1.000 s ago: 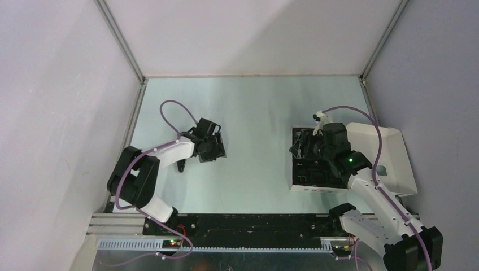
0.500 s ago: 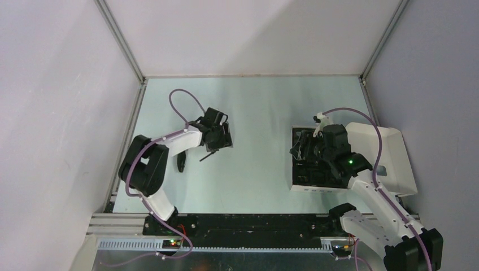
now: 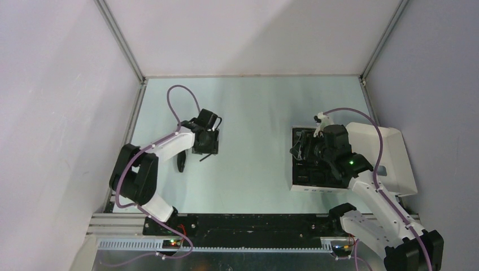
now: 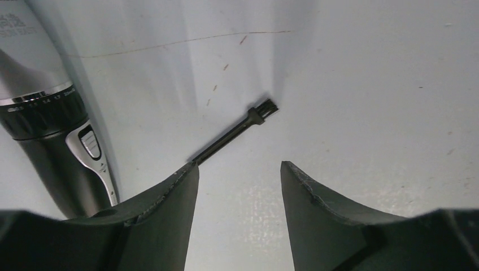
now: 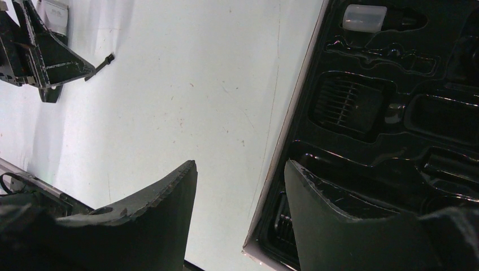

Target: Sort the hair-cutting tools

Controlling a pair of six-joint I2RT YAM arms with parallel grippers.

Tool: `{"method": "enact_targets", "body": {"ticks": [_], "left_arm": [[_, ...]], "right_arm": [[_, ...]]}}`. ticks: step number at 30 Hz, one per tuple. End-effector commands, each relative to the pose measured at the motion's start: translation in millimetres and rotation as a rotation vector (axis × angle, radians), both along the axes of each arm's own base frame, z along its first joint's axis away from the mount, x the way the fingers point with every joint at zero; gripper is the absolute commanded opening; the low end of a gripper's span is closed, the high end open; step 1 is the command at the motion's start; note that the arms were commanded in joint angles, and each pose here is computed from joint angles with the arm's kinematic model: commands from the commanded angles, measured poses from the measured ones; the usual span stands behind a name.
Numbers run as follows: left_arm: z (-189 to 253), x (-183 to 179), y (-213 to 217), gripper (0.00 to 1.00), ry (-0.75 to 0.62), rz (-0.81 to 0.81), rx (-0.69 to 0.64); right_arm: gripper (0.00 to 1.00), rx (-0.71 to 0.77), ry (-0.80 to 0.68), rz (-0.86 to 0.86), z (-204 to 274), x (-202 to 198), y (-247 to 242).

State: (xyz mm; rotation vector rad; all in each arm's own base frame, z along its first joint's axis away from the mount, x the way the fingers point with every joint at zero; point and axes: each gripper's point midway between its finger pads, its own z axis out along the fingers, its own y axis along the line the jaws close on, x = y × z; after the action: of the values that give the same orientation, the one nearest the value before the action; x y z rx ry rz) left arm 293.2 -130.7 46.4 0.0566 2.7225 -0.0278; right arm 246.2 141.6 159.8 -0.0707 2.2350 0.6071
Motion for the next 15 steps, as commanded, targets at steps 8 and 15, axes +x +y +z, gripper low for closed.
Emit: {"method": "enact_targets", "body": {"ticks": [8,15], "left_arm": [[-21.7,1.1,17.6,0.59,0.078,-0.003,0.025],[-37.3,-4.9,19.3,0.52,0.15,0.001,0.038]], "right_arm": [[0.63,0.025,-0.037,0.016,10.1,-0.3,4.3],[0.63,0.026,-0.036,0.012,10.0,-0.5,3.8]]}}
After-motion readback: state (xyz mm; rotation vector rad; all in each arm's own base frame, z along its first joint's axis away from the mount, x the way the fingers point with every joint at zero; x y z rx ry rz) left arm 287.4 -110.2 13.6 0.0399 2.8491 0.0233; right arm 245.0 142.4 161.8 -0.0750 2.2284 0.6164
